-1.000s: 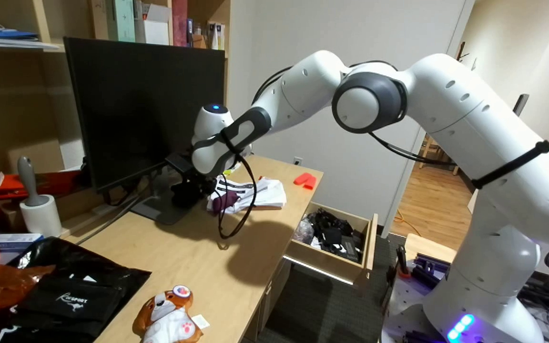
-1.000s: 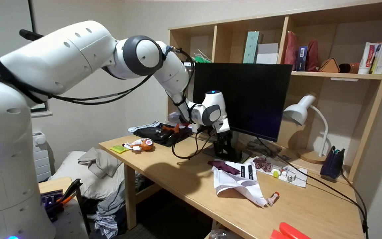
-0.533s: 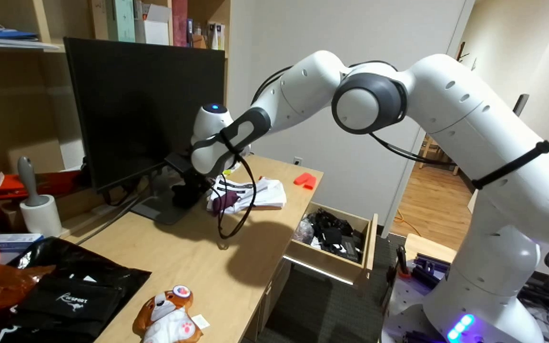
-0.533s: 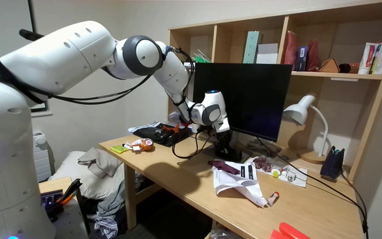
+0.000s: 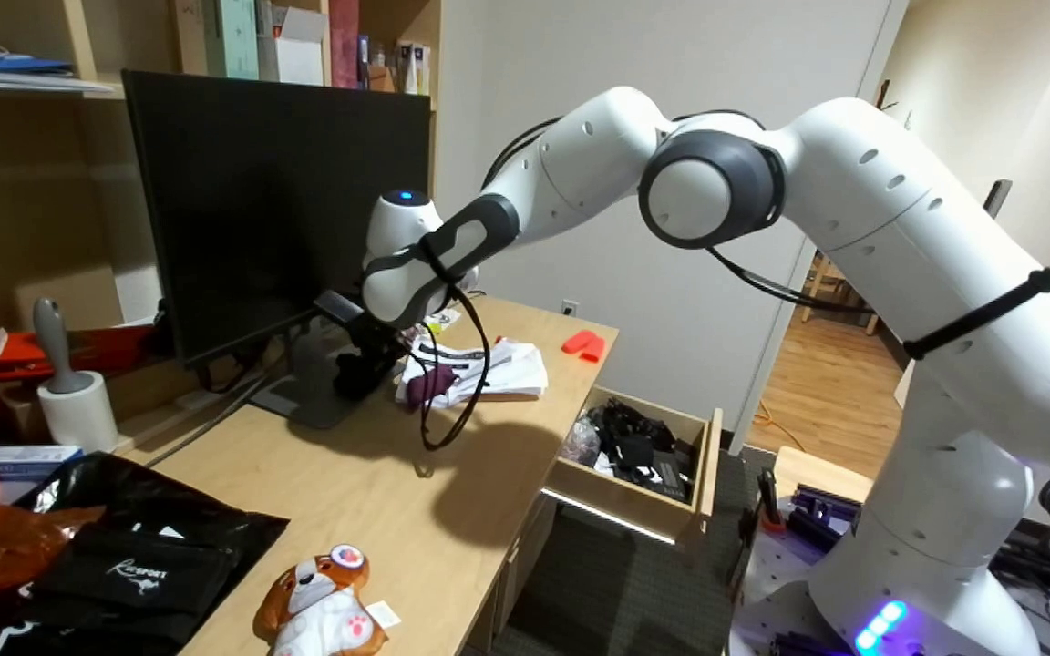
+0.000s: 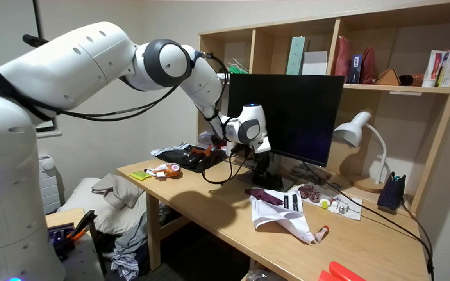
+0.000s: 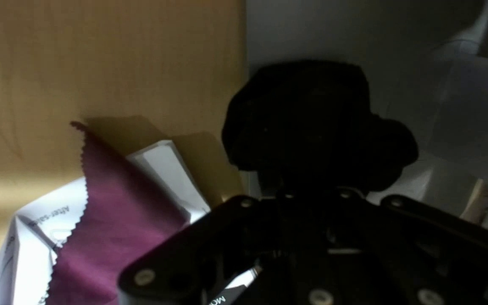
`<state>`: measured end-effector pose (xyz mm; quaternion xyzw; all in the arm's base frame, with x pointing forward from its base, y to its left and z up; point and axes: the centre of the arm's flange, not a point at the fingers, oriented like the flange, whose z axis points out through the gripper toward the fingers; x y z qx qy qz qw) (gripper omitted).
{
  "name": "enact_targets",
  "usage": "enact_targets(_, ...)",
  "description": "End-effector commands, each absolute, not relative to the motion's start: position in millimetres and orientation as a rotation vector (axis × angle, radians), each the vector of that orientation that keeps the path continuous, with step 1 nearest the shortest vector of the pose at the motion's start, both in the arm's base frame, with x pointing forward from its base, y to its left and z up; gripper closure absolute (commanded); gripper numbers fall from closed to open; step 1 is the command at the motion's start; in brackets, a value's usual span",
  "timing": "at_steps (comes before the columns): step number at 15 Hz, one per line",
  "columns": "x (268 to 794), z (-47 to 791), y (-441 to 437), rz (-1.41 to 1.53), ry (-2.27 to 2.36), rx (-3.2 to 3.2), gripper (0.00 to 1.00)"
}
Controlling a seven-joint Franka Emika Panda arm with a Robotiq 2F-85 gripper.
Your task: Pick up the black object and put it in the open drawer.
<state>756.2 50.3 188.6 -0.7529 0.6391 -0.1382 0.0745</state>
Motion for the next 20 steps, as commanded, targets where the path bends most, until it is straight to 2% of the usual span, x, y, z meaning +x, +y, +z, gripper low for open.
enact_targets(1, 711, 204, 25, -0.282, 1.877, -2.344, 0.94)
enact_targets(12, 609, 337, 35, -0.021, 1.451, -2.708, 0.94)
enact_targets(20, 526, 305, -88, 0.050, 2.019, -2.674, 0.94)
